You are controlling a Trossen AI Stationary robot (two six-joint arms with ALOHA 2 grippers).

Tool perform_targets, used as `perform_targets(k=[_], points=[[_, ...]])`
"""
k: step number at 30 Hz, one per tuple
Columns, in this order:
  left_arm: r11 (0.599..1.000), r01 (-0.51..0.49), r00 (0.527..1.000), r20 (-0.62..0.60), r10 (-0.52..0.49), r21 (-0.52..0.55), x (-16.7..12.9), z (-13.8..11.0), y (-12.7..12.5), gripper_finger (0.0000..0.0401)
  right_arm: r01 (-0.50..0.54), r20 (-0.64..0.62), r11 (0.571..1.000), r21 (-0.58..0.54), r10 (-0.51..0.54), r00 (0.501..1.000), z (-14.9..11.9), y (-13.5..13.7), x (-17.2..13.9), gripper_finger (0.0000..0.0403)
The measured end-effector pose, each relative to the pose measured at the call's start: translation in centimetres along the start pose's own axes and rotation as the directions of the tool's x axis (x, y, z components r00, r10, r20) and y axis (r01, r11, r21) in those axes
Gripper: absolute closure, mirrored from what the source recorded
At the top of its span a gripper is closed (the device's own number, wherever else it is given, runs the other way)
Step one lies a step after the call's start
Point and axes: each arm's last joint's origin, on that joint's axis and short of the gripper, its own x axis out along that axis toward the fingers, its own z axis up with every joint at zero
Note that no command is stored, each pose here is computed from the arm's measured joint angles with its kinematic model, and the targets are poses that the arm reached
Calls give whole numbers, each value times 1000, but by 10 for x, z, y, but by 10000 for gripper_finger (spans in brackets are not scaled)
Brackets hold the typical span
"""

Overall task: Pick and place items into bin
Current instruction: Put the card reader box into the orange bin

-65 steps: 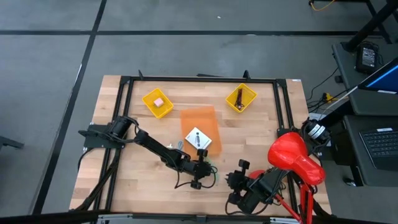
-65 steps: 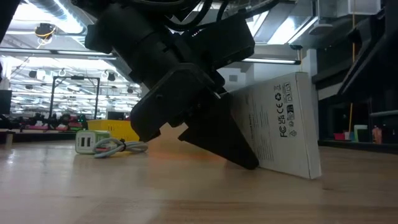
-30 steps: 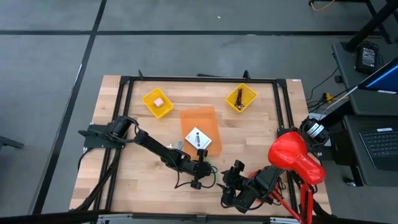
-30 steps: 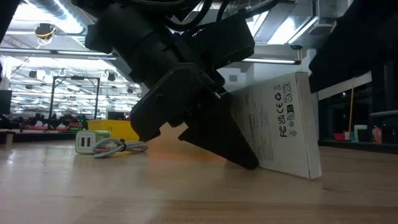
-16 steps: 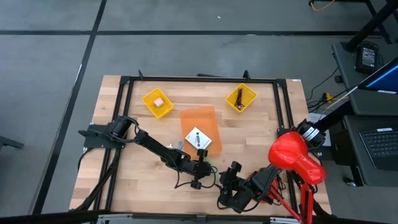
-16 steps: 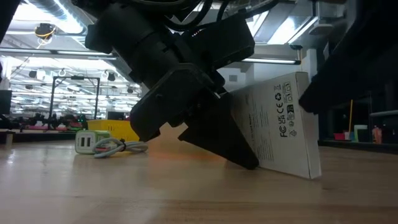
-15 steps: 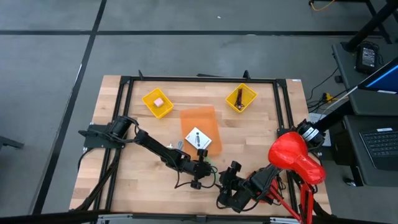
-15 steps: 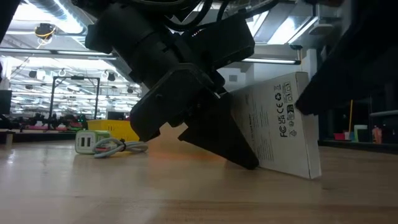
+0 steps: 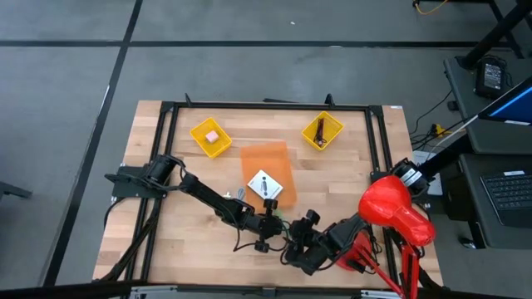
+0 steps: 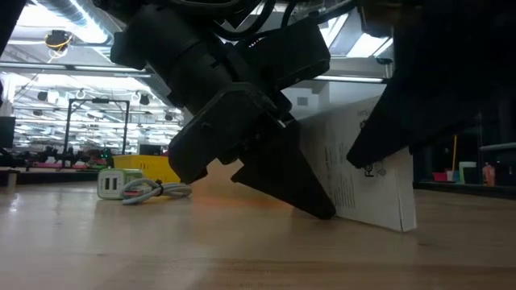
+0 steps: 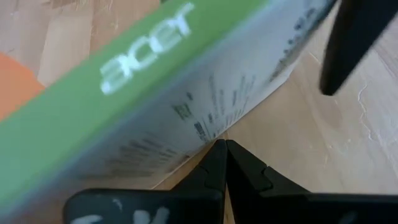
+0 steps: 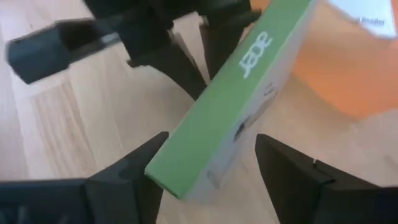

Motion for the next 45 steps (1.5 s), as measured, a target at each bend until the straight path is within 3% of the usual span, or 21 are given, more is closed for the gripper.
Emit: perform_targets(k=[4,11,21,35,41,45], points=[[1000,0,1000,0,0,1,0,0,0,399,-1,-28,1000,27,2,1000,2,-2,3,228],[1000,-6,1000,2,6,4,0,0,0,399,54,-48,998,24,-53,997,0,-8,3,373],[998,28,999,25,-30,63,-7,5,-7,399,98,-96,995,15,-96,991,-1,-15,-2,374],[982,49,990,118,-72,185,-69,40,-12,399,67,-74,997,-45,-70,995,-3,-12,-27,374],[993,41,970,235,-66,109,-91,27,-2,400,81,-24,994,-75,-83,996,-9,-10,-33,374],[1000,-9,933,361,0,24,-110,14,6,400,87,0,992,-88,-88,996,-11,-9,-36,374]])
